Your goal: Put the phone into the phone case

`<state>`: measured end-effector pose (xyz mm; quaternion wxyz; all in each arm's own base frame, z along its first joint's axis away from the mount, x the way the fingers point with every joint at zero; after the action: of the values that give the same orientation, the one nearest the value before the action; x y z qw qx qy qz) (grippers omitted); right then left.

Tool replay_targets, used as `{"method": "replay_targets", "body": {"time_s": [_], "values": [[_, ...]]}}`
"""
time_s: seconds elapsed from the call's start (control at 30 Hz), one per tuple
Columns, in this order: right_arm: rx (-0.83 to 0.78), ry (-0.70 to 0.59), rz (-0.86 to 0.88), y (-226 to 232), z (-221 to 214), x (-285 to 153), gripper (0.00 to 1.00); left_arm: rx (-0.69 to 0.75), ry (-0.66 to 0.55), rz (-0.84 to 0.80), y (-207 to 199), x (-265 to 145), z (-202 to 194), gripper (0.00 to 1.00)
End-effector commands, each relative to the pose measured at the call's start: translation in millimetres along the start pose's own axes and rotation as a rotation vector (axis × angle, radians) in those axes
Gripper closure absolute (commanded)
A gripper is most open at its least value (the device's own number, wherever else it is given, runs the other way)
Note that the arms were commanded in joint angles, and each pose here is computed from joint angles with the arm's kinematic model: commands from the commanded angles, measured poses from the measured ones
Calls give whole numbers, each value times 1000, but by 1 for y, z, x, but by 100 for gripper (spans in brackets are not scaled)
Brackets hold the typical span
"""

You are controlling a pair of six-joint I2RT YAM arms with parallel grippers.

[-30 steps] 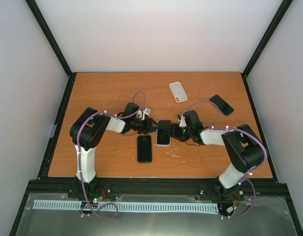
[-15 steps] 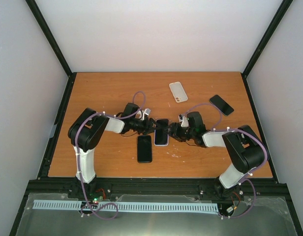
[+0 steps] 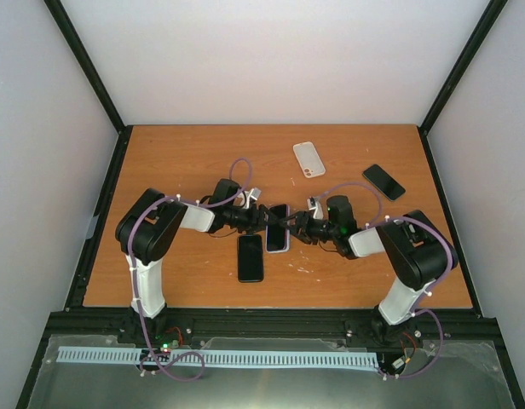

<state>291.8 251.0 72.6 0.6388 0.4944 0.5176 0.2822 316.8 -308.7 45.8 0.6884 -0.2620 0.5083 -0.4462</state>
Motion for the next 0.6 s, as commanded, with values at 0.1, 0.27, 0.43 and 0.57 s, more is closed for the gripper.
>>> {"method": "replay_targets", "body": {"time_s": [0.1,0.27,0.43,0.57], "values": [[-23,36,60,4,-4,5,57,5,63,-38,-8,3,-19,40],[-22,12,6,-6,1,6,74,2,64,-24,-7,3,-19,40],[-11,4,-33,-15,4,8,89,-8,66,-5,-2,4,-21,40],[-1,5,-50,-18,5,10,93,-16,68,2,0,5,-21,40]]}}
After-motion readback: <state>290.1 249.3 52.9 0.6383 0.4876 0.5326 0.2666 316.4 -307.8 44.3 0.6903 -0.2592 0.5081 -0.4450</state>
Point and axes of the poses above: each gripper's point midway between its finger pads, its own x axis out along the fingers, its own y axis along the line the jaws close on, z = x × y, the point moved 1 cm from there along -x, back along the fingers, and after that the axes turned 13 degrees about x, right-handed, at the moved point
